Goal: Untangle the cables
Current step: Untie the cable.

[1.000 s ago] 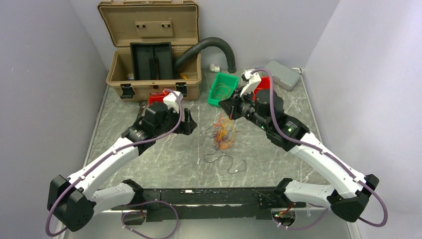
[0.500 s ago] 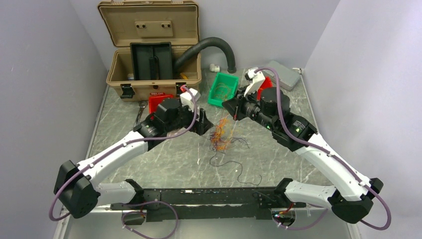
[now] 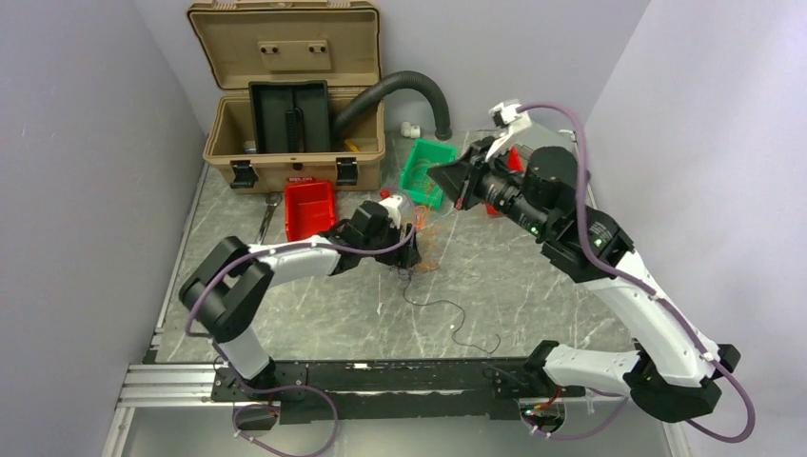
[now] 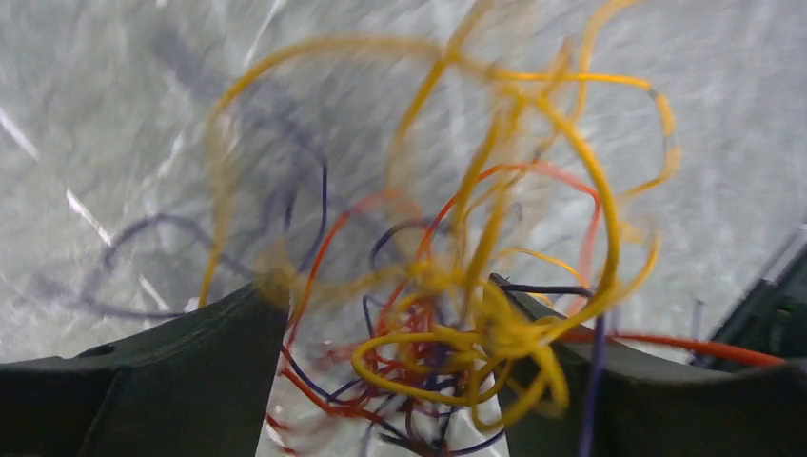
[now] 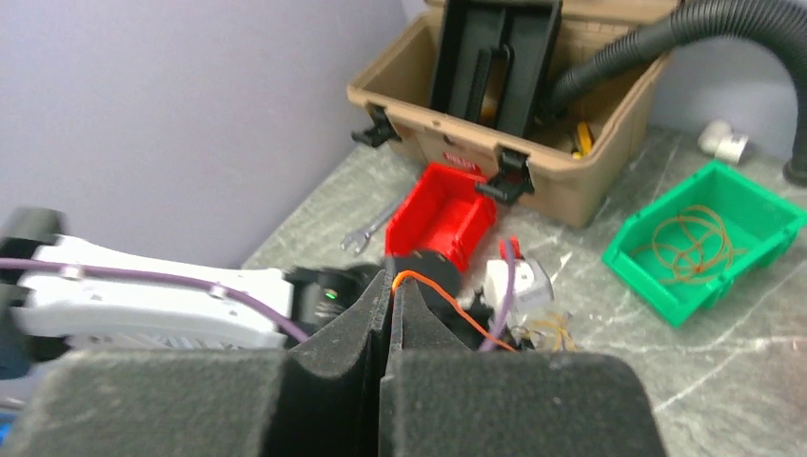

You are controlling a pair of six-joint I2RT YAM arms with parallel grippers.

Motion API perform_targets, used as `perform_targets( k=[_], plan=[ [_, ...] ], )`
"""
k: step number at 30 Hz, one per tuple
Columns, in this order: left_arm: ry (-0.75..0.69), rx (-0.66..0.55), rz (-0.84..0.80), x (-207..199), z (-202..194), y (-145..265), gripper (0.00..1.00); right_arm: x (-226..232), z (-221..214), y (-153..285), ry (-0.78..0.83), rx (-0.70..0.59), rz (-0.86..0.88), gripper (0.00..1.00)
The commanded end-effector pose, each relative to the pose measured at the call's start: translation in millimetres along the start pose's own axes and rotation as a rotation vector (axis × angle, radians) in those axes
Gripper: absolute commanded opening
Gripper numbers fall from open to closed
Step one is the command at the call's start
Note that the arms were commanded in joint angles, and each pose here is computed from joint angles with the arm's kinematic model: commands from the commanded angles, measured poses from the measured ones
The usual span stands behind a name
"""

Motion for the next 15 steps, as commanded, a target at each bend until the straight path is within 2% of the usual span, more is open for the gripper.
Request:
perform_targets(
  k=[1, 3, 7, 12, 15],
  plan=[
    [0.140, 0.028, 0.130, 21.7, -7.6, -16.2, 0.75, 16.3, 65.9, 38.7, -0.020, -0.212, 0.014, 0.00],
    [0.173, 0.047, 0.147, 29.8, -14.1, -18.9, 0.68, 14.0, 89.6, 59.6, -0.024, -0.289, -0.055, 0.00],
    [0.201, 0.031, 0.159, 41.0, -23.1, -9.8, 0.40, 0.5, 117.6, 91.8, -0.003, -0.384, -0.240, 0.00],
    [0.191, 0.031, 0.242, 54.7, -31.4, 7.4, 0.28, -14.4, 123.9, 115.8, 0.017, -0.440, -0.385, 0.00],
    [0.189, 0.013, 0.263, 60.6, -33.9, 19.5, 0.11, -21.3, 124.6, 126.5, 0.023, -0.468, -0.449, 0.00]
  ],
)
Point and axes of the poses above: each gripper's point midway between its finger pads, its own y axis back along the fingers, its own x axis along the line the jaws close on, z = x × y, the point moved 8 cm from there along y, back along the fingers, and after that the axes turned 2 degrees about y, right-handed, at the moved point
